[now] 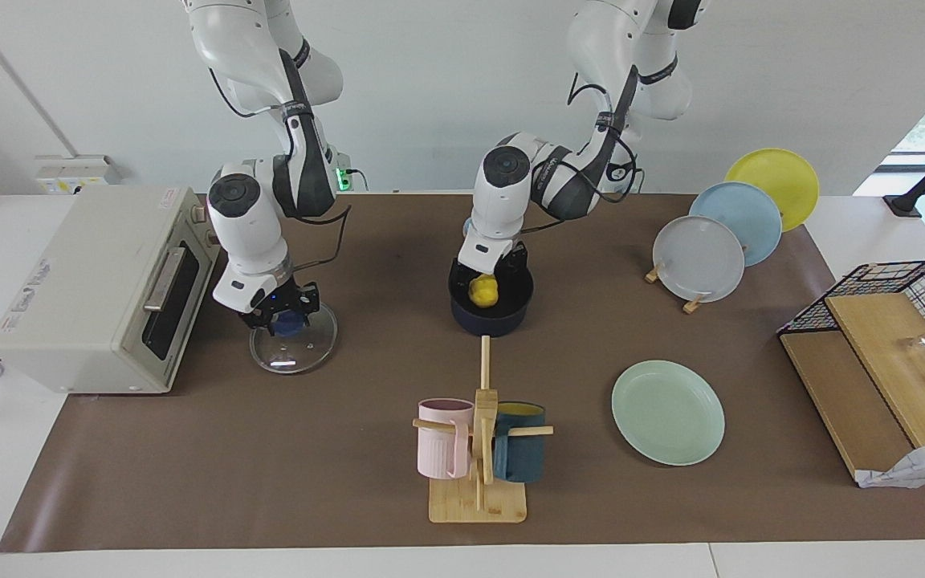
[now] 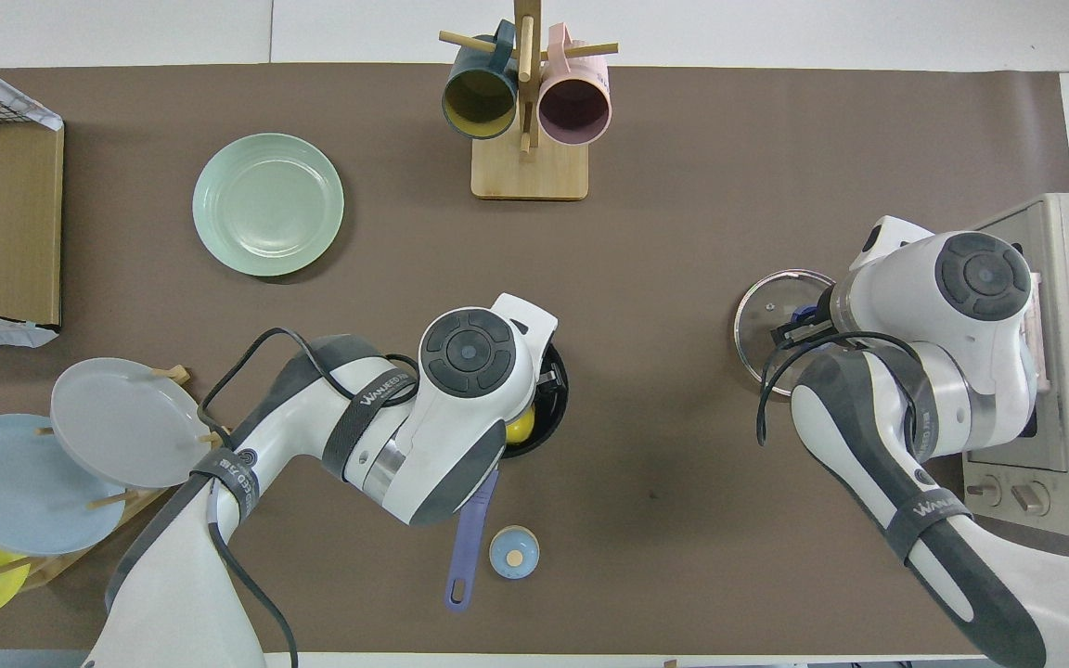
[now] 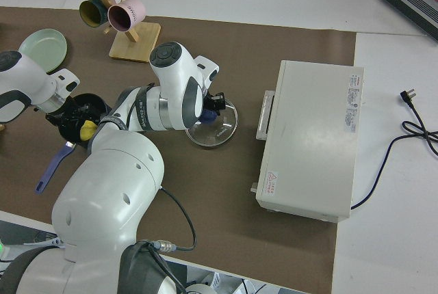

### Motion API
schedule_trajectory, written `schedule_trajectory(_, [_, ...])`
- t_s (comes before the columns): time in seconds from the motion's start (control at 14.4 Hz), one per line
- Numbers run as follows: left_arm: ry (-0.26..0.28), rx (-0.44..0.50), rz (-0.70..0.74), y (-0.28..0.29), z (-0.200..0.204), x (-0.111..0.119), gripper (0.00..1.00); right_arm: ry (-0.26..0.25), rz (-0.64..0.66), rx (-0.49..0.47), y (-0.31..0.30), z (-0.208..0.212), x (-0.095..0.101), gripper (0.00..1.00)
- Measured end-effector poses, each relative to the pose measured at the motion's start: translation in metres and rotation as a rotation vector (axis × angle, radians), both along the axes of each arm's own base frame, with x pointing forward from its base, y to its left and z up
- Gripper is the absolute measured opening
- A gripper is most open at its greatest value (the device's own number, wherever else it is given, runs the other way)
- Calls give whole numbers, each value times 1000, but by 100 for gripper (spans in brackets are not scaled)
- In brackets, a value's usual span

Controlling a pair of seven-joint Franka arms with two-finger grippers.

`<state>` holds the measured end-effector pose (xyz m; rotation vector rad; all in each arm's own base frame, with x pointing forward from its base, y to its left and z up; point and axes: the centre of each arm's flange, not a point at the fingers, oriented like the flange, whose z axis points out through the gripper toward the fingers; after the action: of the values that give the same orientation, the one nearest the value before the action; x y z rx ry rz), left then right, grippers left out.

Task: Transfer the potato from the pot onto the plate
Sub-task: 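Carry the lid toward the toaster while the left gripper reaches the pot, then lower the lid with the right gripper while the left gripper grasps potato, then carry the yellow potato to the green plate with the left gripper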

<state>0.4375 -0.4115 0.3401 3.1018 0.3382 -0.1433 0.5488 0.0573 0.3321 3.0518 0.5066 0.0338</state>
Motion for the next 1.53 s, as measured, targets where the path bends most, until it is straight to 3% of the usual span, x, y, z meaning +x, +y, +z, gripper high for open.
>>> schedule_trajectory(0.14, [3,3,1,0,-3,0,100,1,0,0,0,-1,0,66])
schedule_trajectory(0.42, [9,7,2,0,-8,0,100,-29,-1,3,1,18,10,99])
schedule_trajectory(0.56, [9,7,2,0,-8,0,97,-24,-4,0,1,39,19,100])
schedule_trajectory(0.63, [8,7,2,0,-8,0,89,-14,-6,-3,1,54,23,100])
schedule_trajectory(0.77, [6,5,3,-1,-7,1,62,15,-13,-9,1,92,30,100])
schedule_trajectory(0.84, [5,4,3,-1,-6,2,59,26,-17,-12,1,110,32,100])
schedule_trajectory(1.04, [1,1,6,-1,-4,4,59,50,-32,-17,-3,160,31,100])
schedule_trajectory(1.25, [-16,-12,15,0,16,13,59,37,-86,-14,-11,214,19,100])
schedule_trajectory(1.53, [-31,-25,37,40,118,57,58,60,-157,-19,-13,266,3,100])
